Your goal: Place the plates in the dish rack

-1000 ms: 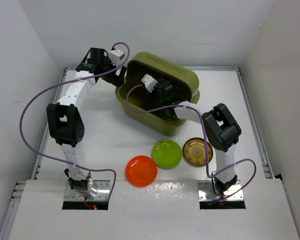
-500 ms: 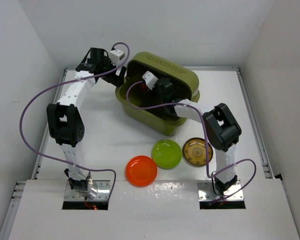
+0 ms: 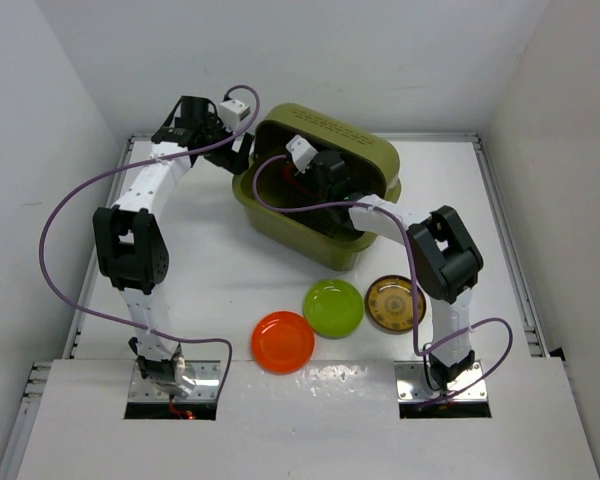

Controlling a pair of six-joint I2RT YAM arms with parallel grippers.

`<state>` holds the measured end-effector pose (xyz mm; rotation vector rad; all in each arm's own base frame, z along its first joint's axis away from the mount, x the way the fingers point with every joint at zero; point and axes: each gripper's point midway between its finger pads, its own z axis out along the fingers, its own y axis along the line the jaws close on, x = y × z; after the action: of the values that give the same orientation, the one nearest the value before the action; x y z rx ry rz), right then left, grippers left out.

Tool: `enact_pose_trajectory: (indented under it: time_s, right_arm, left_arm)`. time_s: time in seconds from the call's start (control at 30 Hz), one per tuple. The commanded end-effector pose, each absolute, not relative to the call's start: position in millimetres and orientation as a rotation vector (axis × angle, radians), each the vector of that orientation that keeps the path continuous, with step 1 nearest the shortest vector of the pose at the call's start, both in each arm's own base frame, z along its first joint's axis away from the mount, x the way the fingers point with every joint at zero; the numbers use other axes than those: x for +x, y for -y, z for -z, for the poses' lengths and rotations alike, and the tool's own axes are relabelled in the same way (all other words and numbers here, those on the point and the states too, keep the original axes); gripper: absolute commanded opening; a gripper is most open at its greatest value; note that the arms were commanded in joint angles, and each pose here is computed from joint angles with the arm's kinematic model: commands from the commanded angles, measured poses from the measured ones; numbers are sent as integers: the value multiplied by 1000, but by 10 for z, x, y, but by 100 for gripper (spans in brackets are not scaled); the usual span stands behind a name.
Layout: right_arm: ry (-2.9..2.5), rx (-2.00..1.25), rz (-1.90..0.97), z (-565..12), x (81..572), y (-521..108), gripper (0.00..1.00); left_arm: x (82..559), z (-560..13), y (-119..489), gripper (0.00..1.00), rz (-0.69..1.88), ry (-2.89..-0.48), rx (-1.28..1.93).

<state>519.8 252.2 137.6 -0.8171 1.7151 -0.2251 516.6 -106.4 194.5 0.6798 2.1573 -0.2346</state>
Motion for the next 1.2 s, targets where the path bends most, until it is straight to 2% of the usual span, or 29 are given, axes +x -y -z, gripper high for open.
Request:
enact_pose_trajectory:
  time_s: [0.0, 0.17, 0.23, 0.27, 0.4, 0.57, 0.63, 0.7, 0.8, 0.9, 1.07, 1.17]
  right_arm:
    - [-1629, -668, 217, -1993, 5304, -2470, 57]
    - [-1609, -655, 198, -2168, 5267, -2509, 60]
    - [-1606, -638, 206, -2206, 5255, -2484, 55]
    - [-1607, -626, 214, -2215, 5263, -2451, 47]
    - [-1591, -607, 263, -2230, 5290, -2431, 33]
    - [-1566, -588, 295, -2320, 5275, -2458, 33]
    - [-1577, -590, 307, -2294, 5259, -2438, 44]
    - [-1577, -585, 310, -2332, 5236, -2438, 50]
    - [-1582, -584, 311, -2334, 5219, -2437, 50]
    - [-1570, -585, 317, -2370, 5230, -2457, 55]
    - [-1564, -644, 301, -2436, 5161, -2591, 74]
    - [-1588, -695, 179, -2511, 5065, -2767, 86]
  left_arm:
    - [4851, -1669, 1053, 95, 269, -2288, 726]
    - [4818, -1631, 1106, 95, 282, -2289, 752]
    - [4813, -1675, 1106, 95, 280, -2280, 751]
    - [4813, -1675, 1106, 95, 280, -2280, 751]
    - [4797, -1640, 1100, 95, 278, -2285, 762]
    - [4775, -1648, 1097, 95, 278, -2285, 762]
    - [4752, -1657, 1094, 95, 278, -2285, 762]
    - [4752, -1656, 1094, 95, 278, -2285, 762]
    - [4725, -1667, 1106, 95, 289, -2282, 765]
    - [4725, -1667, 1106, 95, 289, -2282, 765]
    - [4704, -1675, 1100, 95, 285, -2278, 776]
    - [4704, -1675, 1099, 95, 285, -2278, 776]
